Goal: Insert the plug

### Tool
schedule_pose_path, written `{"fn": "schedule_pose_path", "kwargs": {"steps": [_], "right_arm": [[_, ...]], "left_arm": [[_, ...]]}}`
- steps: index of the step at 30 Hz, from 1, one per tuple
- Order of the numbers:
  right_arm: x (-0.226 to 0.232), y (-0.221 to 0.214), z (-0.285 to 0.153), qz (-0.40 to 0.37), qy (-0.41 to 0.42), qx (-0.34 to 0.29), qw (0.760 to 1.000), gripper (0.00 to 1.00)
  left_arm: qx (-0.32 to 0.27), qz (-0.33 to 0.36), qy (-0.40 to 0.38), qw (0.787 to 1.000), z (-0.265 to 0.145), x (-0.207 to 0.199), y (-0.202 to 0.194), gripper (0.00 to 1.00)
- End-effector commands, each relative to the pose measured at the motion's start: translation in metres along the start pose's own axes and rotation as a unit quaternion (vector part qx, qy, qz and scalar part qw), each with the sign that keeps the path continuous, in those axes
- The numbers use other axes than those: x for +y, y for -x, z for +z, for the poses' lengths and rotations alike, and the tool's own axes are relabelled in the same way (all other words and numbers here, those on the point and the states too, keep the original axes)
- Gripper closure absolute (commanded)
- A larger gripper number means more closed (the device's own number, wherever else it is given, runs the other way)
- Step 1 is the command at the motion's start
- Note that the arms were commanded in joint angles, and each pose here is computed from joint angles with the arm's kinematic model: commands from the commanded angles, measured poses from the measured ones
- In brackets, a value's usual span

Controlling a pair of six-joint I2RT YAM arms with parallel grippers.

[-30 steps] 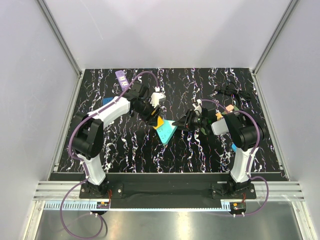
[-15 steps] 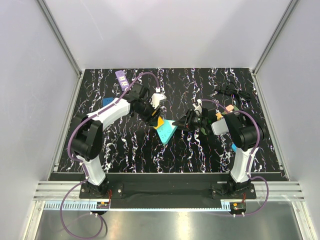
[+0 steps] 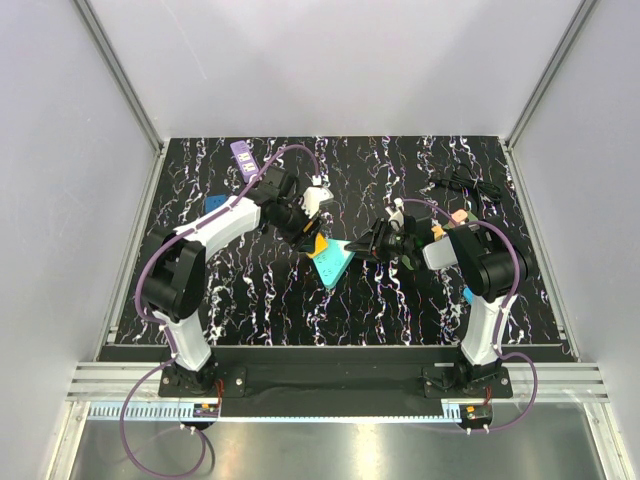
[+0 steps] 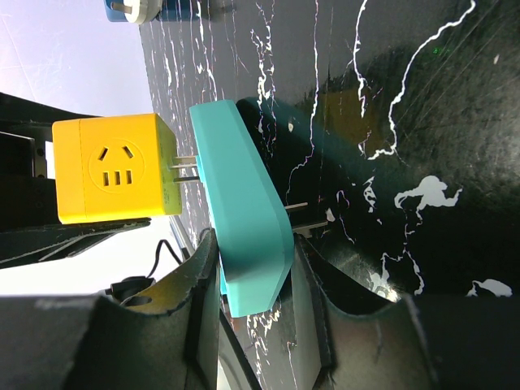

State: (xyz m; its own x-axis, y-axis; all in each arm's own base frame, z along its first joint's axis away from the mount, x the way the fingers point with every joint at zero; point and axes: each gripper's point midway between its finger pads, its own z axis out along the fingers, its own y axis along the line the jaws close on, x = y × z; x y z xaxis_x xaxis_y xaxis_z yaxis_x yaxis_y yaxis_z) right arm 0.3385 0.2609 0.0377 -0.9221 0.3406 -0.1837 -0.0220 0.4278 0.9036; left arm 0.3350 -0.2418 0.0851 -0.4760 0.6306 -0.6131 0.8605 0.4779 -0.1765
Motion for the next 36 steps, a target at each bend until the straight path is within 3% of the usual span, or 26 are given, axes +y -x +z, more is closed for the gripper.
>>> {"fn": "schedule_pose_path", "kwargs": {"steps": [1, 36], "right_arm": [[-0.002, -0.008, 0.002, -0.017, -0.006, 0.016, 1.000, 1.00], [0.002, -0.010, 0.002, -0.024, 0.003, 0.026, 0.999, 1.00]], "left_arm": [[-0.036, 0.036, 0.047, 0.998, -0.008, 0.019, 0.024, 1.00], [-0.051, 0.042, 0.011, 0.998, -0.022, 0.010, 0.037, 1.00]]}}
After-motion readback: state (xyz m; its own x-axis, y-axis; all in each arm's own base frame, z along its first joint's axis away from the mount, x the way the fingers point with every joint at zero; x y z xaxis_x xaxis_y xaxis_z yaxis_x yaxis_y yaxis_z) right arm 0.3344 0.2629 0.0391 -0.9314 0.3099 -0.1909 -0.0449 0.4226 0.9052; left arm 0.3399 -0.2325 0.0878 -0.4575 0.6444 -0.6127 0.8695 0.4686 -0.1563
